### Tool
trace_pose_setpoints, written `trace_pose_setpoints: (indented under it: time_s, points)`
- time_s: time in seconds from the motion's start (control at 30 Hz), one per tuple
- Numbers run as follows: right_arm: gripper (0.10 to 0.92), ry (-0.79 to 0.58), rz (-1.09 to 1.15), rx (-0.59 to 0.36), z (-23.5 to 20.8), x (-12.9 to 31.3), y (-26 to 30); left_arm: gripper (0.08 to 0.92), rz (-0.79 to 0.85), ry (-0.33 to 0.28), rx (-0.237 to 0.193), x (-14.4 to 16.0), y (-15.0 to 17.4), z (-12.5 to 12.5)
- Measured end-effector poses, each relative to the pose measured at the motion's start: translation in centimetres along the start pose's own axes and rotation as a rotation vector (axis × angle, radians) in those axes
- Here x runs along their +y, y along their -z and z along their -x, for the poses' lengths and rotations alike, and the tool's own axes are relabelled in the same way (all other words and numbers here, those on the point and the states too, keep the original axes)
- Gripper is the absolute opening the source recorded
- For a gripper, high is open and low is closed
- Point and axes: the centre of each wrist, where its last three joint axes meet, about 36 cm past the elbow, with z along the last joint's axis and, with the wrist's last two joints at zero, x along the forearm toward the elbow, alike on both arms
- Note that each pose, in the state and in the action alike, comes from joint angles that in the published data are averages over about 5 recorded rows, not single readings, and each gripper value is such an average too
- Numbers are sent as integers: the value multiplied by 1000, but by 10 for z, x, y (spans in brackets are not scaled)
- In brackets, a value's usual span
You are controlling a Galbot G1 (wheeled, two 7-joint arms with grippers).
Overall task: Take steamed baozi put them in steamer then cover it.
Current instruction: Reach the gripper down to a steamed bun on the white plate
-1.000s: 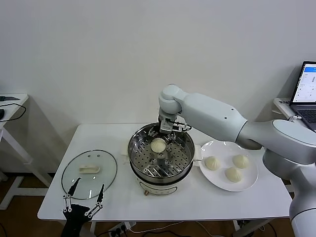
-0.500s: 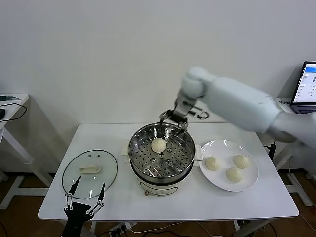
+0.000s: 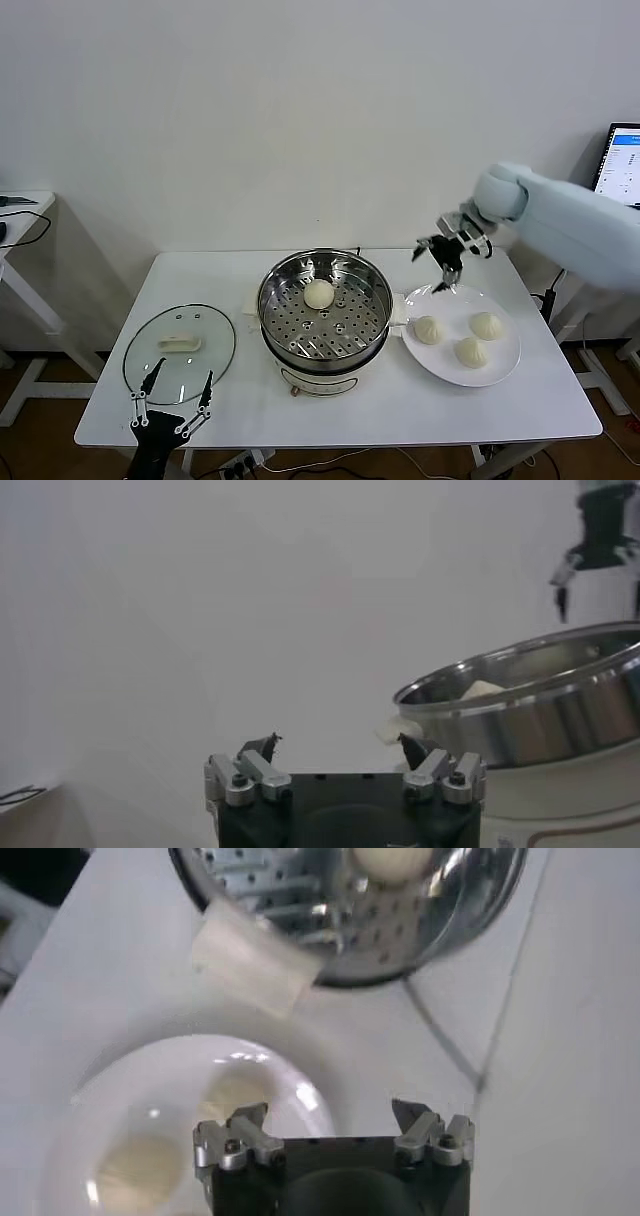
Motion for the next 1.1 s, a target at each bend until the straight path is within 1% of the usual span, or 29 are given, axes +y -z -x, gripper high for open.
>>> trace_pose_setpoints:
  time_s: [0.4, 0.8, 0.9, 1.03, 1.1]
  points:
    - [823, -1, 161, 18, 59, 34, -23, 823, 1, 7, -1, 0, -2, 0]
    - [823, 8, 223, 20, 93, 45, -29, 823, 3, 13, 9, 0, -6, -2]
    - [796, 11, 230, 20, 99, 47, -29, 823, 5, 16, 10, 1, -6, -2]
    - [700, 8, 236, 19, 104, 47, -28, 823, 6, 19, 12, 1, -6, -3]
    - [665, 7, 238, 19, 105, 47, -28, 823, 5, 21, 12, 1, -7, -3]
